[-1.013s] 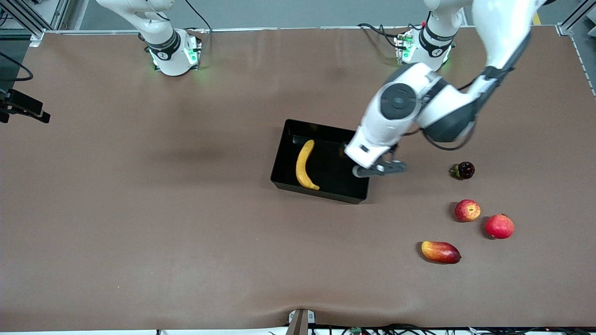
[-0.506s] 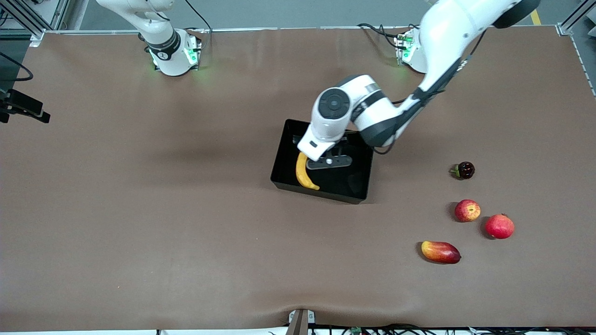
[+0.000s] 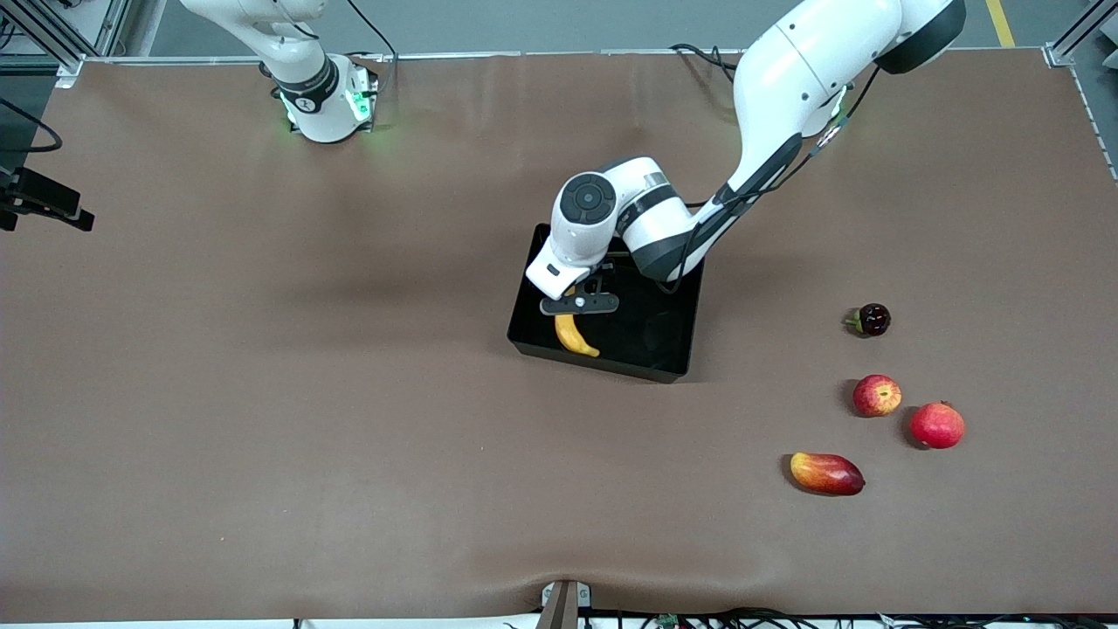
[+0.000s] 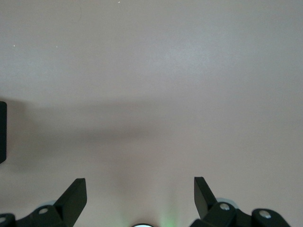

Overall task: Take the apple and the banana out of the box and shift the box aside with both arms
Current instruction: 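Grasp the yellow banana with the left gripper and lift it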

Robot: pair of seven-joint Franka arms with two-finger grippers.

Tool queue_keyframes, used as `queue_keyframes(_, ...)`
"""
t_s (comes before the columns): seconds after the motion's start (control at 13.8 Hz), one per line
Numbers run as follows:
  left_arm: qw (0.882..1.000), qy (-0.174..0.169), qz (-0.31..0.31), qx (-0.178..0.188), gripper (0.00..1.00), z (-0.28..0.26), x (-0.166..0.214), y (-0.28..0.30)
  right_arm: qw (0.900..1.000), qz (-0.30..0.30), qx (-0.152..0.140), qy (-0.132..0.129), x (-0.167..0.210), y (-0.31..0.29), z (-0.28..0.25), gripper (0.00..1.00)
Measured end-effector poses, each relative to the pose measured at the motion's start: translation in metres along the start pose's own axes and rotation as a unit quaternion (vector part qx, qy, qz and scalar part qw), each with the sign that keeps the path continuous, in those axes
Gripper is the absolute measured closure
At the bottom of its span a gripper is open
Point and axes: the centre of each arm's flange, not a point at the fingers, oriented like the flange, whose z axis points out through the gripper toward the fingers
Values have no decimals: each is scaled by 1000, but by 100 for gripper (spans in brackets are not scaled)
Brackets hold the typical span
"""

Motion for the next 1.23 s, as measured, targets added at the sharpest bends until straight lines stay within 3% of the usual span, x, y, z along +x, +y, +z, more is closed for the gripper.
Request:
queue_keyframes(0.29, 1000, -7, 17, 16, 5, 34, -7, -1, 1000, 0, 0, 0, 0, 0, 0, 0)
queue_keyframes(0.51, 1000, -7, 22, 3, 6, 51, -12, 4, 1000, 0, 0, 0, 0, 0, 0, 0)
queue_keyframes(0.65, 1000, -5, 22, 2, 19, 60, -11, 3, 1000, 0, 0, 0, 0, 0, 0, 0)
queue_keyframes(0.94, 1000, -4, 22, 2, 60, 59, -11, 4, 1000, 0, 0, 0, 0, 0, 0, 0)
queue_keyframes(1.23, 999, -9, 22, 23, 61, 55, -10, 1, 1000, 0, 0, 0, 0, 0, 0, 0)
